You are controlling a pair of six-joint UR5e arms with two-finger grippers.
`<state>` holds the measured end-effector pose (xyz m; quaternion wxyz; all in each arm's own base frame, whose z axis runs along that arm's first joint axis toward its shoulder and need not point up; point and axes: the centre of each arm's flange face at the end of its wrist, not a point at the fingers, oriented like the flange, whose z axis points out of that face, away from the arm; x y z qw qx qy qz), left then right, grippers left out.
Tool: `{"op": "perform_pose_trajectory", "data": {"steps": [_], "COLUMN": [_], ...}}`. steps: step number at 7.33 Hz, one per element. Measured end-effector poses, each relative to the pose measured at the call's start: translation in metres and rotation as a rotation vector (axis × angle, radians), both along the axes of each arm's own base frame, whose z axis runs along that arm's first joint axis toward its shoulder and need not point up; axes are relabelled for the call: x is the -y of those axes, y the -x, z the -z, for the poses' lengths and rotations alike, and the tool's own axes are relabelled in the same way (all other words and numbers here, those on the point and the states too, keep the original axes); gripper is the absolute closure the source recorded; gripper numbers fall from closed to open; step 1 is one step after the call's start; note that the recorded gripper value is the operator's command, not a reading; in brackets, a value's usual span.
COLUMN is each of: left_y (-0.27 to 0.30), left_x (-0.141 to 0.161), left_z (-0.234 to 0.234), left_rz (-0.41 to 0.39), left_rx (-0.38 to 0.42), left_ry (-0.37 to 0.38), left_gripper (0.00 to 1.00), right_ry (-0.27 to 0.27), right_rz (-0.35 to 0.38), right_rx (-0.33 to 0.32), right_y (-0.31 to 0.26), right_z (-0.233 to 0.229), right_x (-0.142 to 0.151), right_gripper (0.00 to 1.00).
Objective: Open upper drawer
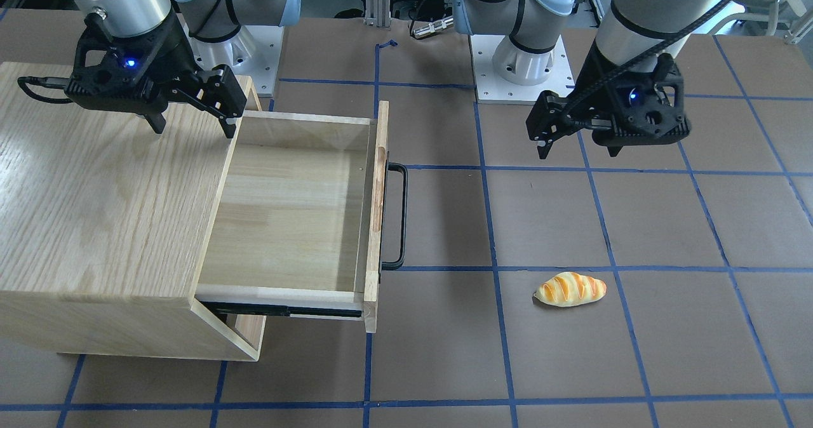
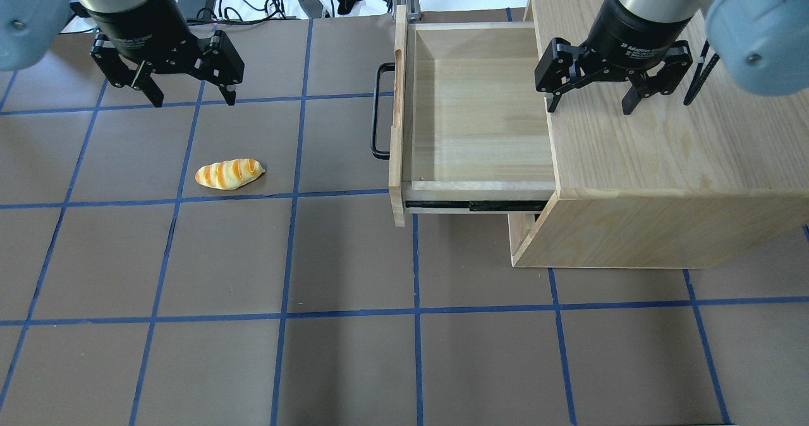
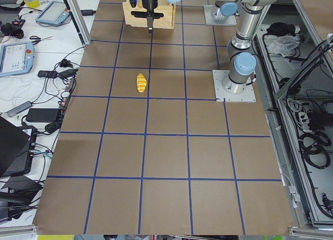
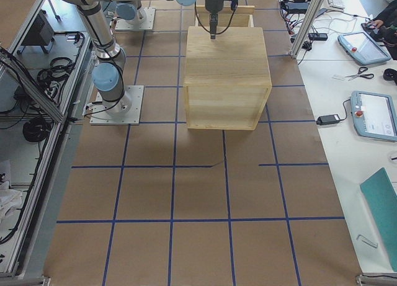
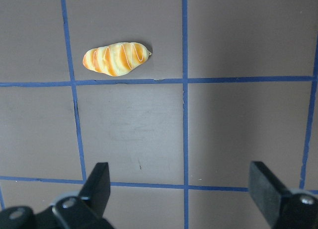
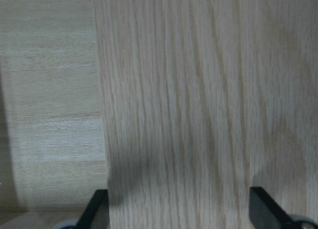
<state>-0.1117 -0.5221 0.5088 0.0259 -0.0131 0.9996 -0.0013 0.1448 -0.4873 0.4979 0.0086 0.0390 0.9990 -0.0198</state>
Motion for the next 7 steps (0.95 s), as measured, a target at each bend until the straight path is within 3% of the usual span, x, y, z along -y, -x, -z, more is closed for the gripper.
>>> {"op": "perform_pose_trajectory", "data": {"steps": [7], "left_y": [-0.006], "left_x": [-0.017], "left_z": [-0.007], "left_rz": [0.045], "left_rx": [-0.015], "left_ry": [0.004], "left_gripper": [0.00], "right_ry": [0.000], "right_rz": [0.000], "right_rx": [-0.001], "right_y": [0.000], "right_z": [0.000], "right_x": [0.000], "right_gripper": [0.00]}}
